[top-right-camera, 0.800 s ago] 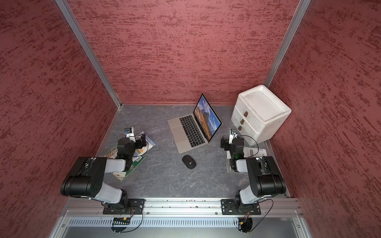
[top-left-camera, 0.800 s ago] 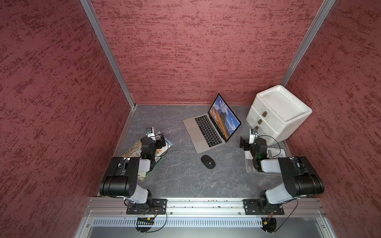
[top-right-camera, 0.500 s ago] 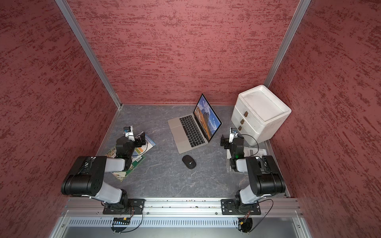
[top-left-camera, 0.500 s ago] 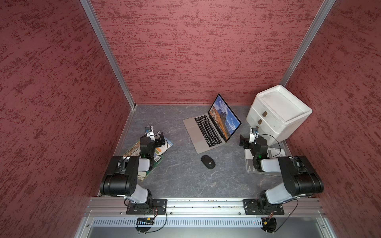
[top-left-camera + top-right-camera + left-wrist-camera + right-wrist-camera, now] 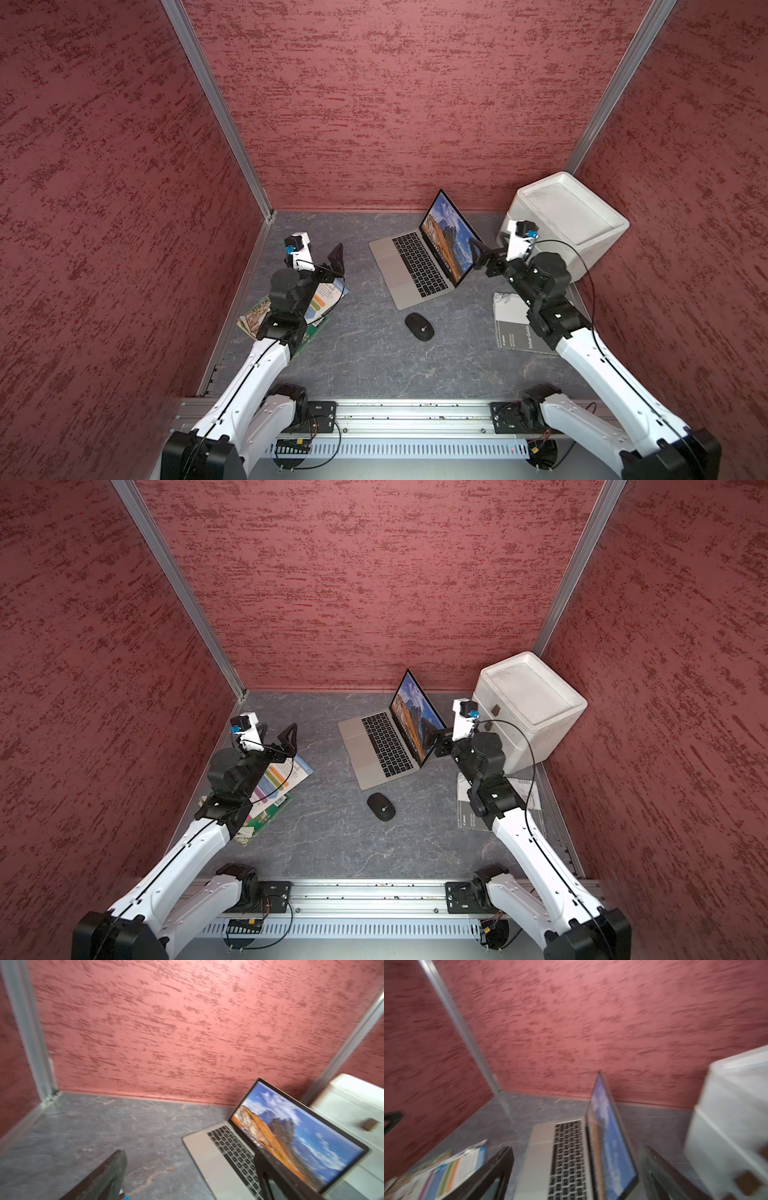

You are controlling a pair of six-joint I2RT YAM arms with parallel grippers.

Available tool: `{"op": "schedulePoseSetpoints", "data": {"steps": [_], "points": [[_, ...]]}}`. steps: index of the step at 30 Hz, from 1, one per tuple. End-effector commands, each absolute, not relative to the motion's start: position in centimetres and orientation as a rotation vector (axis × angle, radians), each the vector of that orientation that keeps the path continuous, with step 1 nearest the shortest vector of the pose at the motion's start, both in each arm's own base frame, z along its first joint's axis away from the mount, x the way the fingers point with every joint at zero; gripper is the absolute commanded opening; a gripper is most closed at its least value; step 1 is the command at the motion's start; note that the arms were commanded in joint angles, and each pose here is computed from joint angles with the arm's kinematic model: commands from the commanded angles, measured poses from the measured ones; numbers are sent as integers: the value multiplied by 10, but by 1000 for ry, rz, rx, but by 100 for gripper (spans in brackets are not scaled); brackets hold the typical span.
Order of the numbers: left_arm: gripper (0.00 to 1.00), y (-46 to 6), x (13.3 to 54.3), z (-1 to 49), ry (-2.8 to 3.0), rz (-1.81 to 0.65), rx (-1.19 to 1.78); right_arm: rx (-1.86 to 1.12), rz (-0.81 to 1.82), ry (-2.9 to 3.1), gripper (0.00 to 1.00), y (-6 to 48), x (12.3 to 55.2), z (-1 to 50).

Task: Insert the wireless mouse receiver into the laptop
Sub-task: Pick up the mouse from the center of the board.

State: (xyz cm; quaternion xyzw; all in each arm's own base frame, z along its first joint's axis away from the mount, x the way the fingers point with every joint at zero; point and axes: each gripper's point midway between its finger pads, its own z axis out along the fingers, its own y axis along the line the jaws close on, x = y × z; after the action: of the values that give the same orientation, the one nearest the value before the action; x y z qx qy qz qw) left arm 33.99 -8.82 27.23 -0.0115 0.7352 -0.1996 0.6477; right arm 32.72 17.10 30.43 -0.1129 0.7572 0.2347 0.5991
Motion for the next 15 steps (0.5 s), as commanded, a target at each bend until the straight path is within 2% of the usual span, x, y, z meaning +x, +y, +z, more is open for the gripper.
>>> {"op": "schedulePoseSetpoints", "data": {"steps": [1, 6, 11, 15], "points": [[100, -124, 316, 205, 1962, -629, -52, -458, 536, 2318, 98, 209, 267, 160], [100, -166, 291, 186, 2069, -797, 14, -677, 517, 2498, 99, 241, 221, 102], [100, -180, 277, 171, 2112, -875, 41, -800, 565, 2562, 99, 255, 208, 71], [100, -185, 271, 162, 2129, -920, 47, -866, 522, 2578, 99, 263, 214, 53]]}}
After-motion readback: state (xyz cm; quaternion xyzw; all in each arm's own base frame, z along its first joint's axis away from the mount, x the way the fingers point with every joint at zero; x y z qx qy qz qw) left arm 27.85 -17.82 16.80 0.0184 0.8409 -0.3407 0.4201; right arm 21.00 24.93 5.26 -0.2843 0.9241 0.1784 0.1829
